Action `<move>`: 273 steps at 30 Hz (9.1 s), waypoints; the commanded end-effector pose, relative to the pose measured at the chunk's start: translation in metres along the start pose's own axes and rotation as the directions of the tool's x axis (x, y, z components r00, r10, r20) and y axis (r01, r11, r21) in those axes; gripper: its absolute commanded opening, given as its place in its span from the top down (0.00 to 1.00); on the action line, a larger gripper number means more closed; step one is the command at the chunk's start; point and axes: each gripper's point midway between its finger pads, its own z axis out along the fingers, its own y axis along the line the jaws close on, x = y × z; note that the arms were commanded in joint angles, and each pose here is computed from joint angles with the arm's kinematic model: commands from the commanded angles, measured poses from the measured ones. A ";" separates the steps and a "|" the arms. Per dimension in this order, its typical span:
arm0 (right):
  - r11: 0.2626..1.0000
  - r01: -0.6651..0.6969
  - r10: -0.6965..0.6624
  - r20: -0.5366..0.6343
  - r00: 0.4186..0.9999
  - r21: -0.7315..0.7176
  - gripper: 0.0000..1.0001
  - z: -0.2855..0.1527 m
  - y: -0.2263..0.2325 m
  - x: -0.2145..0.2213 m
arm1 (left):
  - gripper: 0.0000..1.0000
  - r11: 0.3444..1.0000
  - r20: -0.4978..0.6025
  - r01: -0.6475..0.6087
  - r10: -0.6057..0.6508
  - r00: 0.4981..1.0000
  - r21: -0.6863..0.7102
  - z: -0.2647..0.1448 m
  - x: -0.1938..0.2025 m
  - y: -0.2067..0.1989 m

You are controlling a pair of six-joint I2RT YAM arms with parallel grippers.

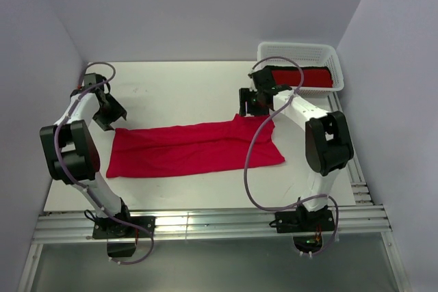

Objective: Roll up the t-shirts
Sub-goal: Fold the tshirt

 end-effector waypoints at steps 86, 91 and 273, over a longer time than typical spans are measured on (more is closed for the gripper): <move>0.994 -0.008 0.016 -0.080 0.997 0.105 0.28 -0.036 0.040 0.065 | 0.91 0.976 0.089 -0.023 0.043 0.995 -0.218 -0.005 -0.029 0.009; 0.976 0.052 -0.029 -0.112 0.993 0.210 0.36 -0.023 0.024 0.060 | 0.58 0.985 0.145 -0.070 0.093 0.985 -0.157 -0.030 -0.029 -0.027; 0.845 -0.424 0.477 0.099 0.873 -0.325 0.36 0.103 0.119 -0.118 | 0.03 0.922 0.092 -0.180 0.157 0.983 0.343 -0.060 -0.007 -0.174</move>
